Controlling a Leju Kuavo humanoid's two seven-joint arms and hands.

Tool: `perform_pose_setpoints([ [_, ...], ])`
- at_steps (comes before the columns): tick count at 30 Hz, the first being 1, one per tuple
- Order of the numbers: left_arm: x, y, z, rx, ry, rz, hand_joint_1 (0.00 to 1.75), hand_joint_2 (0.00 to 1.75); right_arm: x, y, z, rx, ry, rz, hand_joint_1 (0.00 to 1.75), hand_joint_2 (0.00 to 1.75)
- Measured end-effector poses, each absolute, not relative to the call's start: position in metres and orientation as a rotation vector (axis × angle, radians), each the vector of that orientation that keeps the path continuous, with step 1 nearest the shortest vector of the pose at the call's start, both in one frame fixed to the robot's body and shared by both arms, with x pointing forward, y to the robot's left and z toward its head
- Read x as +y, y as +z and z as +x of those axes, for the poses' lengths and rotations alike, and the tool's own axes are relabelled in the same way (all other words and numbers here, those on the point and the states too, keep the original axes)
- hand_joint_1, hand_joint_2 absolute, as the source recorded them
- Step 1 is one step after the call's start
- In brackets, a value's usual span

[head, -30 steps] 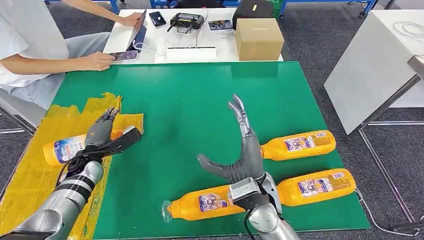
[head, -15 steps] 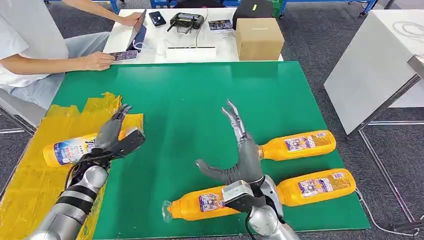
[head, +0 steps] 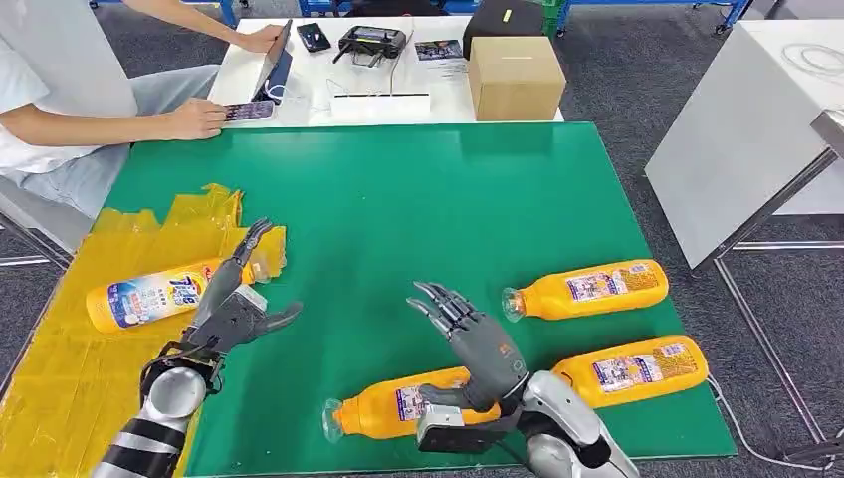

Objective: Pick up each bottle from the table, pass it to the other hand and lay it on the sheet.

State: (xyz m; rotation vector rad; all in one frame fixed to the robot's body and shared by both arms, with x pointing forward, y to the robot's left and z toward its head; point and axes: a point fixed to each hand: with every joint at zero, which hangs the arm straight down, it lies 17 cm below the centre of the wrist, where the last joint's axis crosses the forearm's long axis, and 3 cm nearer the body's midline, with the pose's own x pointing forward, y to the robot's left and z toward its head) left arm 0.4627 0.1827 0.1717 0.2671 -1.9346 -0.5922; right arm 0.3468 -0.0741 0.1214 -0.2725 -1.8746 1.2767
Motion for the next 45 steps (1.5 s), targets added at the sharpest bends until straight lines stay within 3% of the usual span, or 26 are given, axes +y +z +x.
perform_pose_setpoints([
  [28,0.147,0.179,0.456,-1.969,-0.602,0.191,0.0,1.75,-0.089,0.048,0.326,-1.636,1.441,-0.178,0.0,1.75],
  [45,0.135,0.185,0.454,-1.981,-0.594,0.155,0.0,1.75,-0.082,0.005,0.371,-1.459,1.578,-0.425,0.0,1.75],
])
